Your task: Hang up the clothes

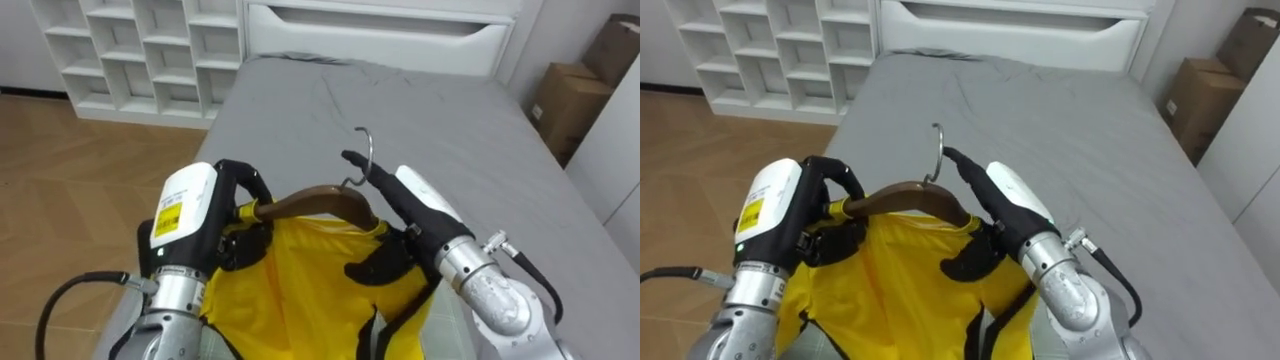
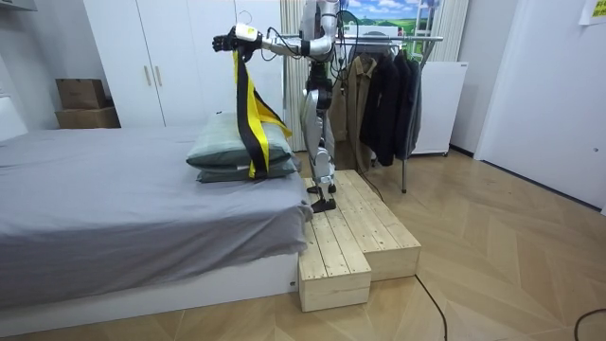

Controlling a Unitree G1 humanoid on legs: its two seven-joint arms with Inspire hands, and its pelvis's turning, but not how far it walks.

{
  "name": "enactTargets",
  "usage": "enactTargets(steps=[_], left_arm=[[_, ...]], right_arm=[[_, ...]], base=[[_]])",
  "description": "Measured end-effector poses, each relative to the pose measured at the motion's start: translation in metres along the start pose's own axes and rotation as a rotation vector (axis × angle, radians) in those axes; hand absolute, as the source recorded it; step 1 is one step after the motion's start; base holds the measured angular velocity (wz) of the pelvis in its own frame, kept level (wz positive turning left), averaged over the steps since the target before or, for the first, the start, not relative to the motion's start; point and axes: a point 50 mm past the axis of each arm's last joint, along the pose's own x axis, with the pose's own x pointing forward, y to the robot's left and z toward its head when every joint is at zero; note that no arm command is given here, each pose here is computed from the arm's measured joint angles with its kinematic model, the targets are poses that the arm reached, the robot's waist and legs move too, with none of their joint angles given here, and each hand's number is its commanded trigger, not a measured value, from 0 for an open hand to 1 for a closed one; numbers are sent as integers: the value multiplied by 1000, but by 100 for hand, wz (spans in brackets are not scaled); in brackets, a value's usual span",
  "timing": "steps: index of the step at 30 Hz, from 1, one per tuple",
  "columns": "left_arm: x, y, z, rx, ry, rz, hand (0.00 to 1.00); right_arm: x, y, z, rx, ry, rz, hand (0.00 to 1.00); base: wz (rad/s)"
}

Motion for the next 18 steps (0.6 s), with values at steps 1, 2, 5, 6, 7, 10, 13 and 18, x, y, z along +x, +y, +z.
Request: enactTargets(steps=[1, 2, 5, 6, 7, 10, 13, 18], left_arm=[[1, 0, 1, 0, -4, -11, 100], [1, -1, 2, -1, -6, -13, 100], [2, -2, 4, 1, -13, -15, 100], [2, -2, 5, 3, -13, -15, 100], [2, -2, 5, 3, -14, -16, 100], [2, -3, 5, 1, -15, -18, 100], [2, -3, 5, 0, -12, -17, 100], [2, -3, 5, -2, -12, -24, 100]], right_arm=[[4, -4, 5, -9, -16, -9, 0], [7, -7, 8, -15, -26, -14, 0], [14, -10, 6, -15, -15, -10, 0], [15, -10, 4, -17, -8, -10, 0], [15, -9, 1, -26, 9, -8, 0], [15, -5, -10, -50, 59, 5, 0], [15, 2, -26, -70, 133, 27, 0], [11, 11, -48, -130, 236, 65, 0]], base=[[12], [12], [9], [0], [0], [3], [2], [7]])
